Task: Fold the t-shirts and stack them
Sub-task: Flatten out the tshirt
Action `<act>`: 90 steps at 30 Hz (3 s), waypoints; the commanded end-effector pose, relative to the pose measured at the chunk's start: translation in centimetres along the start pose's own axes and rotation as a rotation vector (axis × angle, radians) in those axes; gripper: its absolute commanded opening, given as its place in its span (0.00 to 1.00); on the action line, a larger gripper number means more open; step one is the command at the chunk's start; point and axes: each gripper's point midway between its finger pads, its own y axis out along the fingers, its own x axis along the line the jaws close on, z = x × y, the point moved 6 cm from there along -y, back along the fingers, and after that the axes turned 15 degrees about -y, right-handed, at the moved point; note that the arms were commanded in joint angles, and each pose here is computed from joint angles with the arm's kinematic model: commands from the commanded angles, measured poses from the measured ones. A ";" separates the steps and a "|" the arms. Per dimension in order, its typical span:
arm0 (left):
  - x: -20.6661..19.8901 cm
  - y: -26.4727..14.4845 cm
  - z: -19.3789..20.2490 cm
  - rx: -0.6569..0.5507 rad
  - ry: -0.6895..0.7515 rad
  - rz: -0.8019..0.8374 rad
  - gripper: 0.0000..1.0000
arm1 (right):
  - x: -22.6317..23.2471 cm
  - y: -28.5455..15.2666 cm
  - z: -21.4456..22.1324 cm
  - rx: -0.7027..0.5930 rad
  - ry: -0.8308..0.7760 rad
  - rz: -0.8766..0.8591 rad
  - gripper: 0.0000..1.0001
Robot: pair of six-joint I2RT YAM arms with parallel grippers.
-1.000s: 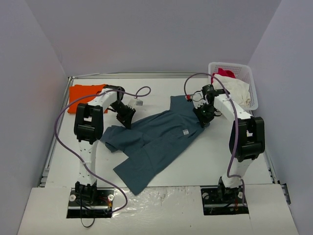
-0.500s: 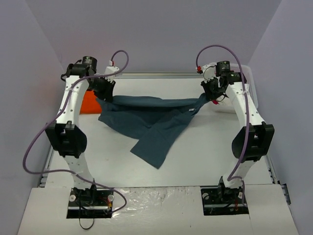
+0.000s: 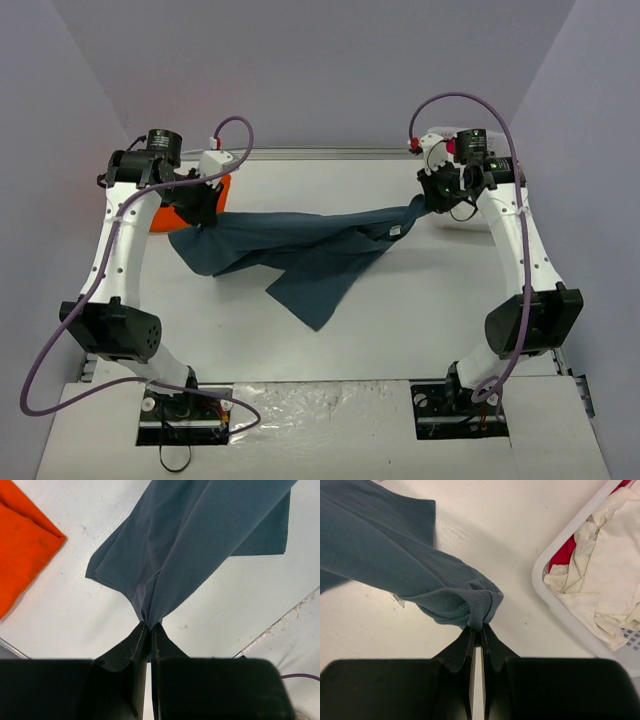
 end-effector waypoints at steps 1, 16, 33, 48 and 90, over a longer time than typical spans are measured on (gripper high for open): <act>-1.1 -2.4 1.3 -0.032 0.003 -0.040 0.02 | 1.5 -3.0 0.8 -0.013 -0.027 -0.004 0.00; -8.0 -10.9 4.0 -0.428 0.076 0.000 0.02 | 8.2 -15.8 1.2 -0.294 -0.153 0.094 0.00; -6.5 -9.7 4.0 -0.409 0.063 -0.068 0.02 | 7.1 -13.7 0.8 -0.274 -0.156 0.074 0.00; 2.3 0.2 -5.1 -0.301 -0.139 -0.112 0.02 | -4.8 0.3 -6.3 -0.149 0.053 0.046 0.00; -0.3 2.2 7.3 -0.080 0.121 0.120 0.79 | 6.3 -2.9 4.1 -0.045 -0.059 -0.236 0.84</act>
